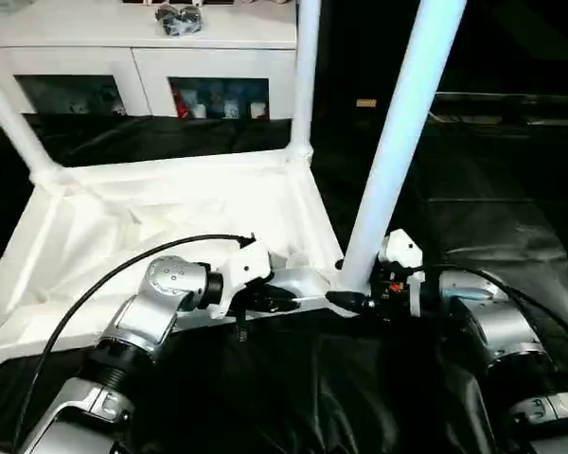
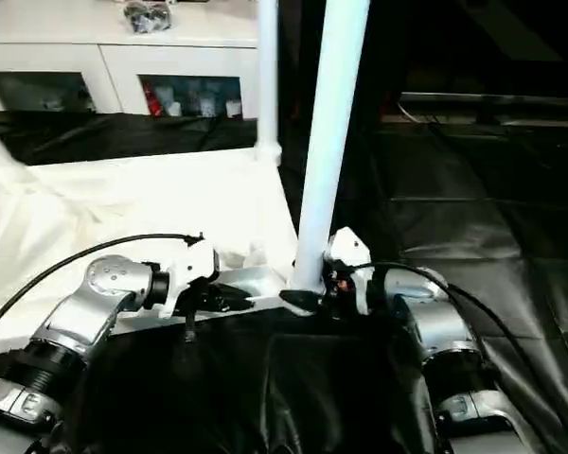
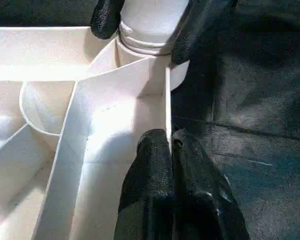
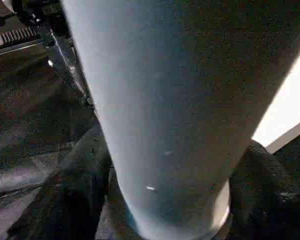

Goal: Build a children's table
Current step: Rotate leg to tighten

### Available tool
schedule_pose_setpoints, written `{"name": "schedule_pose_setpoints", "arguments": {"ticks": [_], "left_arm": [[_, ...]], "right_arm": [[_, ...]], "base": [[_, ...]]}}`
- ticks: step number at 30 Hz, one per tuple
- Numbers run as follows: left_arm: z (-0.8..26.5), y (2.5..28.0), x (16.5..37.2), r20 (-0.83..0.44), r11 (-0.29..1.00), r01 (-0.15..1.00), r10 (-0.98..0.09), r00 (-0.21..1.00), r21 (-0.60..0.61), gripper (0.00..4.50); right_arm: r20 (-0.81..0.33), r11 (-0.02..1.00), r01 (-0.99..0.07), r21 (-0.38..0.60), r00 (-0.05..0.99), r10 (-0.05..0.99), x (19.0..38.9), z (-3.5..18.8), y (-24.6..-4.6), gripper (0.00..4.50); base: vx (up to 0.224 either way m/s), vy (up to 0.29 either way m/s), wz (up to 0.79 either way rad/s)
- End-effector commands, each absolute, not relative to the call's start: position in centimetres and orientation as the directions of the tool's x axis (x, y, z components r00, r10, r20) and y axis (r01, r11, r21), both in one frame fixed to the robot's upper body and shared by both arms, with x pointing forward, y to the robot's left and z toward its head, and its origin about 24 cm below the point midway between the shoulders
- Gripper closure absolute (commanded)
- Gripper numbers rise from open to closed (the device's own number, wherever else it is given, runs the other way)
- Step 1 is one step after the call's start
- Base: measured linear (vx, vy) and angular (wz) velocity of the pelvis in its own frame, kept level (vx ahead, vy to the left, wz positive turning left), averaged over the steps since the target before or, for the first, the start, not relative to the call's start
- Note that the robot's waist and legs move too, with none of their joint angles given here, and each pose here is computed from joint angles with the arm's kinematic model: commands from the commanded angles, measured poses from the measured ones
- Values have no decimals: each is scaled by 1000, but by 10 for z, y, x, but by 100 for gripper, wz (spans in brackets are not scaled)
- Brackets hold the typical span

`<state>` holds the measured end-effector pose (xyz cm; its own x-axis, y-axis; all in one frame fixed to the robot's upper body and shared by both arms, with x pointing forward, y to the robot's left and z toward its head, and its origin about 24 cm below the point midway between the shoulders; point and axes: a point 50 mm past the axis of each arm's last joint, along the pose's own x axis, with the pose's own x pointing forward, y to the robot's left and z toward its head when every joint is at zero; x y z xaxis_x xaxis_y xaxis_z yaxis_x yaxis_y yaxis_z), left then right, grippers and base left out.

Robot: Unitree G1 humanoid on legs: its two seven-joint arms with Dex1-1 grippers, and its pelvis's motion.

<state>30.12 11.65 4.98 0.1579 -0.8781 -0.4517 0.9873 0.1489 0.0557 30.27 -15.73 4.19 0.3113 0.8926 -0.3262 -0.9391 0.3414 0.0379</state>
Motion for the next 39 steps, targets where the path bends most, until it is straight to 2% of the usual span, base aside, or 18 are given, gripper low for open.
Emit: {"name": "schedule_pose_setpoints", "arguments": {"ticks": [1, 4, 9, 11, 12, 13, 17, 21, 23, 25, 26, 29, 31, 32, 35, 39], "left_arm": [[64, 105, 306, -393, 132, 985, -904, 167, 114, 450], [64, 106, 306, -392, 129, 985, -906, 163, 113, 450], [61, 108, 303, -390, 148, 983, -903, 179, 108, 450], [60, 104, 305, -379, 207, 972, -895, 235, 113, 450], [60, 97, 310, -359, 286, 950, -880, 311, 123, 450], [60, 97, 310, -359, 286, 950, -880, 311, 123, 450], [63, 78, 318, -334, 394, 907, -843, 422, 150, 450], [67, 54, 321, -305, 459, 875, -820, 484, 155, 450], [69, 44, 321, -292, 479, 863, -812, 506, 161, 450], [69, 41, 320, -290, 477, 863, -813, 504, 163, 450], [69, 40, 319, -290, 475, 865, -815, 502, 164, 450], [68, 40, 318, -296, 447, 876, -825, 482, 179, 450], [69, 42, 317, -294, 439, 880, -829, 475, 184, 450], [68, 46, 316, -294, 427, 886, -836, 464, 183, 450], [69, 51, 314, -292, 398, 900, -852, 434, 176, 450], [70, 60, 309, -291, 338, 927, -881, 373, 162, 450]], "right_arm": [[-331, 208, -974, 91, 167, 929, 290, 33, -138, 157], [-331, 201, -974, 101, 158, 930, 289, 32, -137, 179], [-316, 210, -970, 127, 161, 935, 286, 30, -134, 184], [-294, 297, -948, 111, 254, 921, 291, 27, -128, 185], [-303, 445, -893, 75, 404, 863, 301, 22, -124, 185], [-303, 445, -893, 75, 404, 863, 301, 22, -124, 185], [-313, 661, -748, 61, 615, 724, 317, 14, -111, 185], [-308, 769, -635, 73, 719, 623, 326, 13, -88, 186], [-288, 789, -612, 56, 747, 599, 329, 17, -74, 186], [-263, 770, -637, 48, 735, 625, 328, 21, -69, 186], [-246, 755, -655, 43, 725, 643, 328, 23, -66, 130], [-204, 727, -682, 84, 702, 682, 328, 28, -68, 109], [-201, 716, -695, 70, 693, 692, 329, 30, -72, 97], [-212, 694, -720, 26, 674, 707, 328, 31, -77, 85], [-235, 645, -764, -12, 629, 741, 326, 32, -88, 66], [-261, 554, -832, -7, 536, 803, 321, 31, -104, 66]], "base": [[0, 0, 0], [0, 0, 0], [0, 0, 0], [0, 0, 0], [0, 0, 0], [0, 0, 0], [0, 0, 0], [0, 0, 0], [0, 0, 0], [0, 0, 0], [0, 0, 0], [0, 0, 0], [0, 0, 0], [0, 0, 0], [0, 0, 0], [0, 0, 0]]}}
